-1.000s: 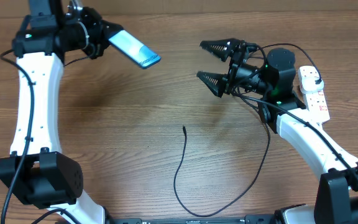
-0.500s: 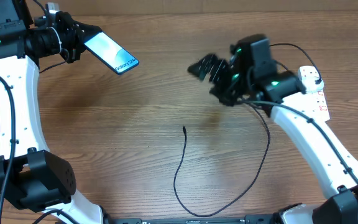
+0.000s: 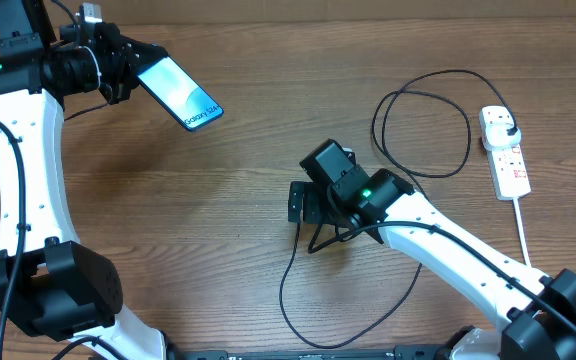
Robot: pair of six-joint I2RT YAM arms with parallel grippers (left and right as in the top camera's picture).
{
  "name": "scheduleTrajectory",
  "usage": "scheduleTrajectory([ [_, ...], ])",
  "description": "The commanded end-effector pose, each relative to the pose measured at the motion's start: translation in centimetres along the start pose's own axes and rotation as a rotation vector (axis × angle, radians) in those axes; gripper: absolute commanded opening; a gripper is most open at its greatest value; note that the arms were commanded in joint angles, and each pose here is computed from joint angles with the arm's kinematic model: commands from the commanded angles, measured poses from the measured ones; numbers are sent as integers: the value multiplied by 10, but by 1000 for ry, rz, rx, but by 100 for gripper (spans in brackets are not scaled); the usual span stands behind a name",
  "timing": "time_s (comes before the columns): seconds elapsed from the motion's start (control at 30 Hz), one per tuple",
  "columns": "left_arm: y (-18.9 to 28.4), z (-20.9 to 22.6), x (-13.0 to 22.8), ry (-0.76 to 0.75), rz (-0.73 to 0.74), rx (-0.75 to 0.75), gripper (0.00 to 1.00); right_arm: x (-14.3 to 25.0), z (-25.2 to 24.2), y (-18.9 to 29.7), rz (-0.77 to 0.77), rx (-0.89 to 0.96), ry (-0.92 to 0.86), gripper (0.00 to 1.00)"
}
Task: Plug charger to phone and switch on socket
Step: 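Lower the right gripper onto the black cable's USB-C end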
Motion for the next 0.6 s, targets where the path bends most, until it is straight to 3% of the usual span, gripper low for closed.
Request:
scheduleTrajectory([
  [0.0,6,-9,3,-47,16,45,4,3,-5,-10,-13,-6,-1,100],
  [0.57,6,-9,3,-60,14,45,5,-2,3,-64,102,116,47,98],
])
Point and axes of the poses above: each gripper's point midway between its finger pads, its own y axis back along the fingers, its own z axis along the line the jaws close on, x = y × z, the point moved 8 cm from there along y, back along the fingers, and after that the axes turned 8 degrees about -y, right-handed, at the moved point
